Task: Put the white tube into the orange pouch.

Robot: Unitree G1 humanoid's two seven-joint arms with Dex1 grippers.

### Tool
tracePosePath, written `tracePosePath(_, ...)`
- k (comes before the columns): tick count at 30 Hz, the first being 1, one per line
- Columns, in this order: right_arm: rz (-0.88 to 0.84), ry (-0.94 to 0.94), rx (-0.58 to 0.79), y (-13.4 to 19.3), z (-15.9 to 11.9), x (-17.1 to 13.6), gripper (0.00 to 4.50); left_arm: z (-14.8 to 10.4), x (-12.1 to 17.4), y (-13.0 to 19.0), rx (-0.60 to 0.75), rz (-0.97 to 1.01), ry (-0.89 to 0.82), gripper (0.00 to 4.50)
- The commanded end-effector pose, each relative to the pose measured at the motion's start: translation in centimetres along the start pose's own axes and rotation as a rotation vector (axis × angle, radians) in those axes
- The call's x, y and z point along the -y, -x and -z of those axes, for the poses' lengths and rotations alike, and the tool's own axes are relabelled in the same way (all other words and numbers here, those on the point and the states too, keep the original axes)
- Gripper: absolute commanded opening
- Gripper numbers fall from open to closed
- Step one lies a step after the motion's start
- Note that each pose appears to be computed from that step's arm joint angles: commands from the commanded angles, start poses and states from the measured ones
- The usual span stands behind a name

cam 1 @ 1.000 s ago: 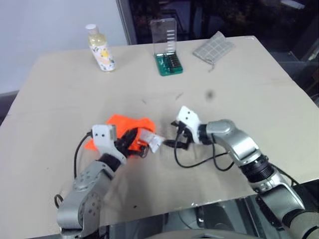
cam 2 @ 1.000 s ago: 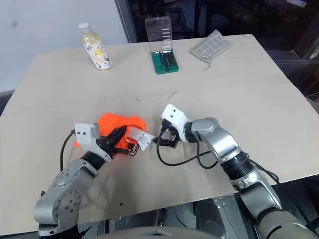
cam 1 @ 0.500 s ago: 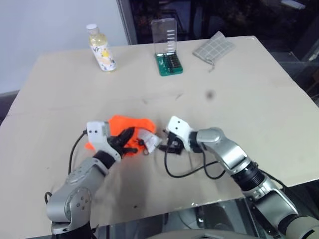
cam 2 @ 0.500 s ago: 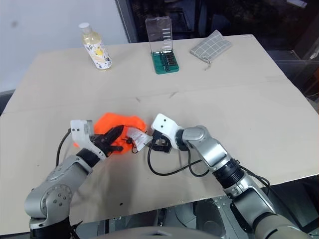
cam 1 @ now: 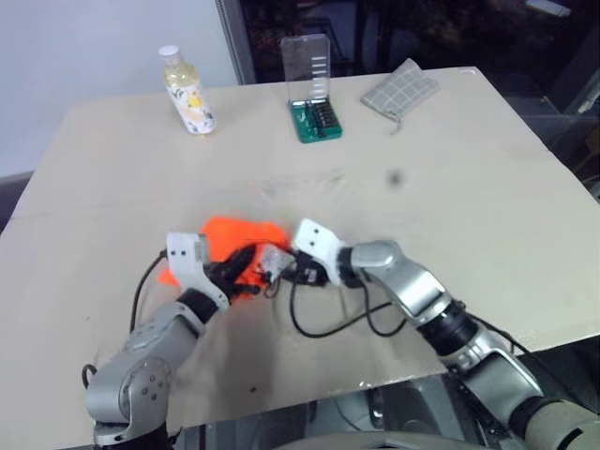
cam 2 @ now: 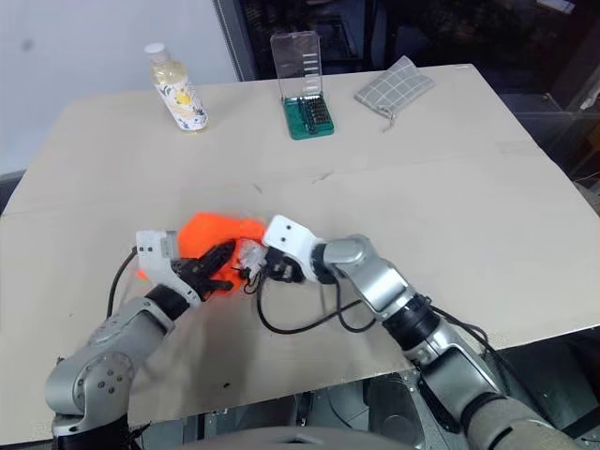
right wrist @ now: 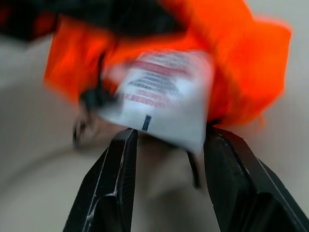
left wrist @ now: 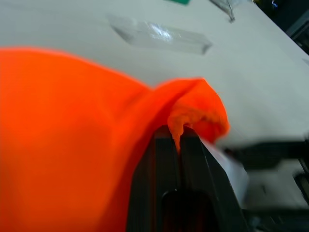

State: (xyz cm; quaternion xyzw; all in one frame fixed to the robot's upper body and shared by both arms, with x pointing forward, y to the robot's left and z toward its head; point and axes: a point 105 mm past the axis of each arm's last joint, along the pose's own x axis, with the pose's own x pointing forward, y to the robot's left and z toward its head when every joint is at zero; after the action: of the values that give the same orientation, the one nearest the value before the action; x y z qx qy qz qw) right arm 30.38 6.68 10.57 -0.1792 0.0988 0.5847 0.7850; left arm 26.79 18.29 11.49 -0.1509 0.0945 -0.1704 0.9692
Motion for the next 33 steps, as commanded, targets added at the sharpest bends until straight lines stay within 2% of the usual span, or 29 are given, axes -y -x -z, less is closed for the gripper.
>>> tracePosePath(1,0.053,0.023,0.091,0.4,-2.4,0.9,2.15,0.2,1.2,0.2,-0.014,0.053,-0.02,0.0)
tracePosePath(5,0.03,0.011,0.055,1.9,-0.8,0.5,2.15,-0.2,0.5,0.2,0.009,0.023,0.012,0.0)
tracePosePath(10,-0.065,-0.049,0.039,3.9,-0.2,-1.5,2.15,-0.9,-0.1,-0.4,0.039,-0.007,0.064,0.0)
tracePosePath(13,-0.099,-0.06,0.034,4.0,-0.1,-2.3,3.03,-1.3,-0.7,-0.7,0.056,-0.032,0.102,0.0)
tracePosePath(16,-0.095,-0.058,0.045,3.5,-0.4,-2.6,4.46,-1.9,-1.4,-1.1,0.086,-0.063,0.163,0.0)
tracePosePath(24,-0.119,-0.072,0.094,0.5,-1.9,-4.1,4.46,-2.3,-1.3,-1.8,0.074,-0.062,0.227,0.0)
tracePosePath(28,-0.038,-0.02,0.073,-1.0,-1.5,-3.4,4.46,-2.4,-1.2,-1.9,0.069,-0.06,0.228,0.0)
tracePosePath(33,0.005,0.028,0.041,-1.4,-0.2,-3.0,4.46,-2.3,-1.3,-1.8,0.064,-0.061,0.223,0.0)
